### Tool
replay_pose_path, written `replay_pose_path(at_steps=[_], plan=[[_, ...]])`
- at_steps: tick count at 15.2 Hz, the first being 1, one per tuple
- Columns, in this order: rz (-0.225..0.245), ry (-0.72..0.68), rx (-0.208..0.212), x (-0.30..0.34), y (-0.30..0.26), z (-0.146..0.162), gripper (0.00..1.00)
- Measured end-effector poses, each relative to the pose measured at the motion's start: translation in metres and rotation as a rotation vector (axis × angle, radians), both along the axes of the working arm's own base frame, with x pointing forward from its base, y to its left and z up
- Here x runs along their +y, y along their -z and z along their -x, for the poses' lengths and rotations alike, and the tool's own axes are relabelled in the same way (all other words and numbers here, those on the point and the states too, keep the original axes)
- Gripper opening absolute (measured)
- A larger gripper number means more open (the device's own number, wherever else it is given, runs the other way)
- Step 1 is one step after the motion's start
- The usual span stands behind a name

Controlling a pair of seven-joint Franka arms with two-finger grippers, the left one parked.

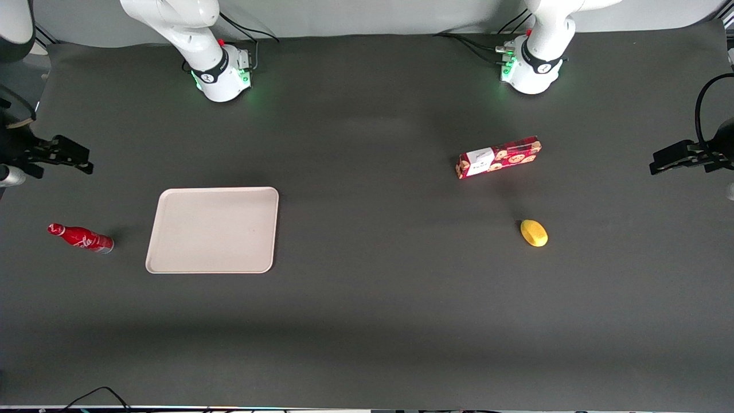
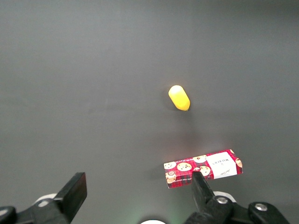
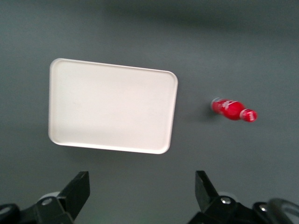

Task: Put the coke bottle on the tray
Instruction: 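Move the right gripper toward the red Coca-Cola bottle beside the tray, then lower the right gripper around the bottle and close it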

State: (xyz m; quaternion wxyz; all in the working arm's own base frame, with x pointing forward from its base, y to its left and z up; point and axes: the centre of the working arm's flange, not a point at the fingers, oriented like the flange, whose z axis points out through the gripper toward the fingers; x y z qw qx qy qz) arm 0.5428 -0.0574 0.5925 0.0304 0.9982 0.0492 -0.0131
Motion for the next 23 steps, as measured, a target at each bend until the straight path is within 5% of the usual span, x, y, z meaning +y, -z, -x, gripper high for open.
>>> replay_pose_path(at_steps=[9, 19, 23], plan=[[0.041, -0.248, 0.061, -0.182, 0.136, -0.033, 1.00], [0.050, -0.333, 0.013, -0.228, 0.249, -0.034, 1.00], [0.016, -0.327, -0.002, -0.232, 0.269, -0.025, 1.00]])
